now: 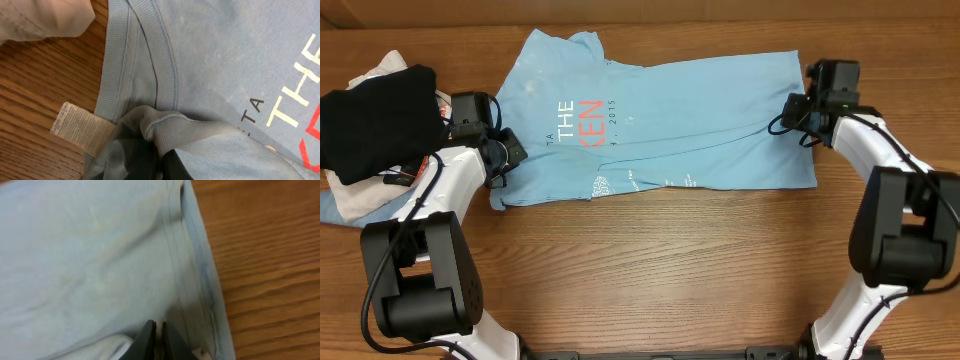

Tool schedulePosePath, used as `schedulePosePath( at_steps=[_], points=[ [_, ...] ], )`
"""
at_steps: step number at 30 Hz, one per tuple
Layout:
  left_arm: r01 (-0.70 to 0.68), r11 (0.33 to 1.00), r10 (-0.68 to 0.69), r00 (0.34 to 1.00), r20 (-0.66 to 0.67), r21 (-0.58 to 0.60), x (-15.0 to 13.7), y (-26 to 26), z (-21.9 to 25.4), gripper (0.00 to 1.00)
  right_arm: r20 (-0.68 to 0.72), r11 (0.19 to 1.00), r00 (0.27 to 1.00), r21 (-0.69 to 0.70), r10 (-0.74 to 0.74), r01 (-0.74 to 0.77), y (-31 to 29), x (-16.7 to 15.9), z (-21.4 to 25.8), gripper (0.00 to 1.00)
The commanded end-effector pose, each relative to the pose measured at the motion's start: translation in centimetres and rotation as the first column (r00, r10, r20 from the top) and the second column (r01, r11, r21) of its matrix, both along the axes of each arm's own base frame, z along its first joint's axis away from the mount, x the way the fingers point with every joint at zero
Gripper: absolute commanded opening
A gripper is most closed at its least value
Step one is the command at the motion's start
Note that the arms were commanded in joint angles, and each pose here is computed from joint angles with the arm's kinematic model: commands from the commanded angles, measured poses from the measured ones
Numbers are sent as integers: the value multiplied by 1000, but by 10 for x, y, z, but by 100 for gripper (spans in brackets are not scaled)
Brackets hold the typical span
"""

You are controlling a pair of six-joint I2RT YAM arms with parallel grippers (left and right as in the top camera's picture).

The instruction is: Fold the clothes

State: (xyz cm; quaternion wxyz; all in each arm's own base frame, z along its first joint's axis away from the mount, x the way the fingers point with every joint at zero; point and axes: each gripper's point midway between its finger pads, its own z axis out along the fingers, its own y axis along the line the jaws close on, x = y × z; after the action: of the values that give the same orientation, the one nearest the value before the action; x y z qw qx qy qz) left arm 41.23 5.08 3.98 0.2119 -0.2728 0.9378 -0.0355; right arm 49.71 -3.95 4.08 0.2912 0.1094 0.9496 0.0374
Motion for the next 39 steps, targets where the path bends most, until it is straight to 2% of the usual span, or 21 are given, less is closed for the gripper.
schedulePosePath(
  at_steps=[1,9,17,20,25,31,39],
  points=[
    [-8,1000,8,1000,-10,7,0,0,-6,4,4,1000,1000,-9,0,1,-1,2,-3,9],
    [-7,1000,8,1000,-12,7,-1,-1,-6,4,28,1000,1000,-13,-1,1,-2,6,5,6],
    [-8,1000,8,1000,-13,7,-1,0,-6,4,181,1000,984,-23,-6,10,-2,10,81,4],
    [-8,1000,8,1000,-14,7,-1,0,-6,4,209,999,978,-33,-12,19,-4,9,96,4],
    [-5,1000,5,1000,-23,8,-3,-1,-7,4,145,998,989,-50,-30,38,-8,-3,87,4],
    [-5,1000,5,1000,-24,8,-3,-1,-7,4,2,999,1000,-40,-31,31,-5,-31,66,4],
    [-5,1000,5,1000,-25,7,-4,-1,-7,4,39,999,999,-42,-31,32,-6,-24,70,5]
  ],
)
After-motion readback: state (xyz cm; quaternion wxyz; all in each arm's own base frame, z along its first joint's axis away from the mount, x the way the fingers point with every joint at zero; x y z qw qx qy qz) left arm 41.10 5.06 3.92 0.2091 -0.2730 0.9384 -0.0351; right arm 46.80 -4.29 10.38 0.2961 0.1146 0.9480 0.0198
